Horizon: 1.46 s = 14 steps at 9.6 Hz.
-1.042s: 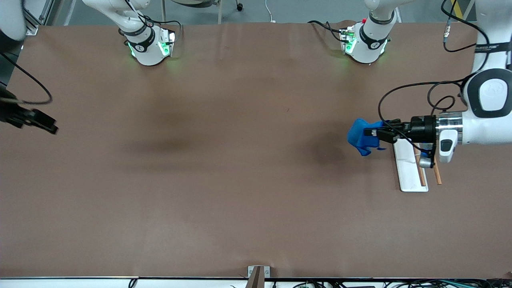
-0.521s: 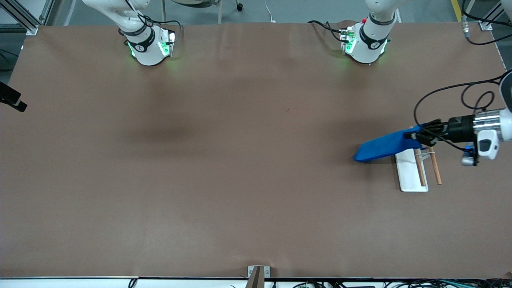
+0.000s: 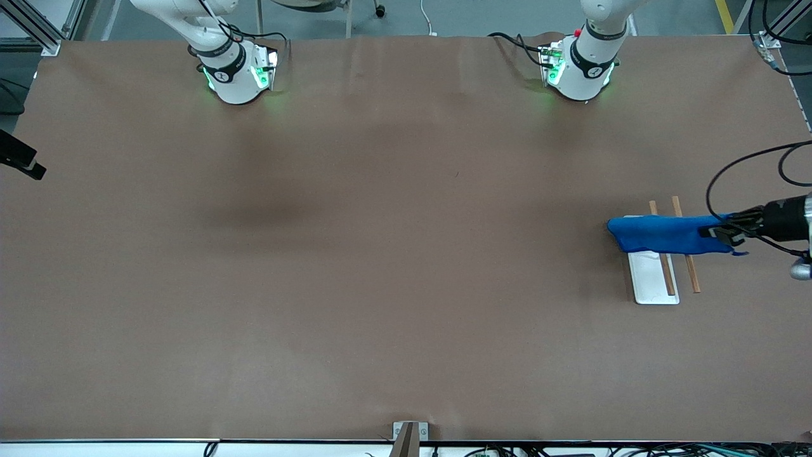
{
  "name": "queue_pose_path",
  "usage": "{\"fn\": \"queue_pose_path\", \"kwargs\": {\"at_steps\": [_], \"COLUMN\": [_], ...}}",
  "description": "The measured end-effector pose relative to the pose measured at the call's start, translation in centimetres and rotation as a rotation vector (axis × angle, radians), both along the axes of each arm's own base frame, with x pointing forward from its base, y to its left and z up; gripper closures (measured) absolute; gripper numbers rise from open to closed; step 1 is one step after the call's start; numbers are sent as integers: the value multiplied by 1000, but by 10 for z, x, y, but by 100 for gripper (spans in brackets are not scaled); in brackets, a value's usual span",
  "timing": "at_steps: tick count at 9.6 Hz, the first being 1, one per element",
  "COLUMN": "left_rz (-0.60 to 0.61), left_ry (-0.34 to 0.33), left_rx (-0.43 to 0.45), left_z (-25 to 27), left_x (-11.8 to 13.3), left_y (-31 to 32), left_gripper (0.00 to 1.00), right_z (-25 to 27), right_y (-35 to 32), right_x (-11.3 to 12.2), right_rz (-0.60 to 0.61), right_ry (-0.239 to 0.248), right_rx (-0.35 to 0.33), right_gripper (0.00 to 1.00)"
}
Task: Right arm passes towel to left arm to hang
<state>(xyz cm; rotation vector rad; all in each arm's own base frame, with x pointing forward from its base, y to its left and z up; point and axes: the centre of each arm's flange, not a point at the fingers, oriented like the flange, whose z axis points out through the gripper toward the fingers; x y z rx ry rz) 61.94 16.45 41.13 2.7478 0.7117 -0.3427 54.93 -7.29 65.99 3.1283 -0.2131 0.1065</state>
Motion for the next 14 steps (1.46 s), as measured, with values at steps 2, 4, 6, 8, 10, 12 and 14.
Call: {"fn": "queue_pose_path", "kwargs": {"at_steps": [2, 4, 6, 8, 10, 12, 14], "left_rz": [-86, -125, -156, -164, -160, -159, -167], "left_ry": [-29, -44, -64, -71, -53, -28, -1], "left_rx": [20, 3, 3, 1, -13, -47, -44], "left_z": [-7, -16, -21, -26, -44, -73, -90], "left_x": [5, 8, 8, 0, -11, -18, -21], "left_y": [23, 37, 45, 71, 95, 112, 117], "left_gripper": [98, 98, 98, 98, 98, 97, 85], "right_z": [-1, -3, -3, -2, 1, 2, 2], "right_y": [-1, -1, -1, -1, -2, -4, -8], "right_x": [-1, -3, -3, -3, 0, 1, 0], "right_rz": [33, 59, 62, 63, 61, 60, 52], "right_ry": [10, 30, 30, 28, 0, -12, -12], "right_rx": [-1, 1, 1, 0, -5, -7, -7], "right_gripper": [0, 0, 0, 0, 0, 0, 0]}}
